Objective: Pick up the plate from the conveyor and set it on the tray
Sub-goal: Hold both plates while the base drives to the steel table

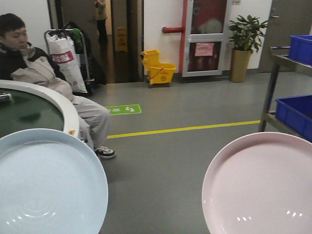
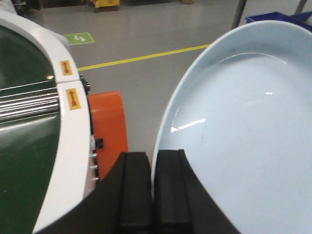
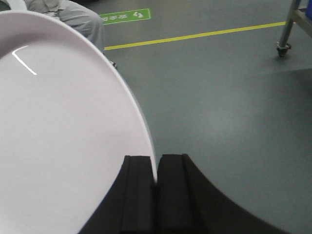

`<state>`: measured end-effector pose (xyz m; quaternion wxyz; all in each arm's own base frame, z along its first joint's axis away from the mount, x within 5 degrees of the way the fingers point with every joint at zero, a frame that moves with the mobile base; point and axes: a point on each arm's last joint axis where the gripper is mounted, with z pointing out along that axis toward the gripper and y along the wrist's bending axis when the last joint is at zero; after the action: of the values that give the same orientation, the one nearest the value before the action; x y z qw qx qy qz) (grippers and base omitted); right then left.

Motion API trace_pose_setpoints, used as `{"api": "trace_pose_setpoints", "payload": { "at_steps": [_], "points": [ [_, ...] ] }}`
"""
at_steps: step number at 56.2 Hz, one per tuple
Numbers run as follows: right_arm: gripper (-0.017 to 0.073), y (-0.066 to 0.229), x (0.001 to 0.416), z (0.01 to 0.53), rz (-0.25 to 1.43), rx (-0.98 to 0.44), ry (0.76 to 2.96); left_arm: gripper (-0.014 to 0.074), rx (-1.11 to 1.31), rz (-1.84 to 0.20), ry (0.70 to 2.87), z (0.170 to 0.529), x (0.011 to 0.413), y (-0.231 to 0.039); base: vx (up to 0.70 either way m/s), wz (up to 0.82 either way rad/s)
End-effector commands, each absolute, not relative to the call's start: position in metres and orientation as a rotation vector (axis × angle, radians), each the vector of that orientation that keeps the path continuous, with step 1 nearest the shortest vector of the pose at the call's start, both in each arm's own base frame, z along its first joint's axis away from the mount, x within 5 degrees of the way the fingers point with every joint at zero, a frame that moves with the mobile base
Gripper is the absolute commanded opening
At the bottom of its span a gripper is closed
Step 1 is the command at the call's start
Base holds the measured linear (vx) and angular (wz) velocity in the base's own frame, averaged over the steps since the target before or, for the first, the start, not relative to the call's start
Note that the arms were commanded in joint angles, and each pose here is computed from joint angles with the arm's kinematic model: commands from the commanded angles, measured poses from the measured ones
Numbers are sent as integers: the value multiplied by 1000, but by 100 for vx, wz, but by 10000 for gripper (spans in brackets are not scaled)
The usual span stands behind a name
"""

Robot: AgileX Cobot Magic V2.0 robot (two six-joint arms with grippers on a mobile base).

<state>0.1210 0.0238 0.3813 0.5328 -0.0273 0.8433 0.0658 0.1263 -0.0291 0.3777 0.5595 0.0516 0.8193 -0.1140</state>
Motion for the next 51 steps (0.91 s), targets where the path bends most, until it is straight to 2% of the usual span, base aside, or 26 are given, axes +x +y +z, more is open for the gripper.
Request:
{"api": "trace_pose_setpoints", "payload": {
  "at_steps": [1, 24, 51],
  "points": [
    [-10, 24, 122, 398, 169, -69, 1895, -6, 96, -293, 1815, 395, 127, -29, -3, -51],
    [-10, 24, 122, 398, 169, -69, 1895, -6, 96, -293, 1817, 395, 127, -29, 7, -49],
    [-10, 24, 122, 398, 169, -69, 1895, -6, 96, -293, 1817, 395, 127, -29, 25, -43]
  ]
}}
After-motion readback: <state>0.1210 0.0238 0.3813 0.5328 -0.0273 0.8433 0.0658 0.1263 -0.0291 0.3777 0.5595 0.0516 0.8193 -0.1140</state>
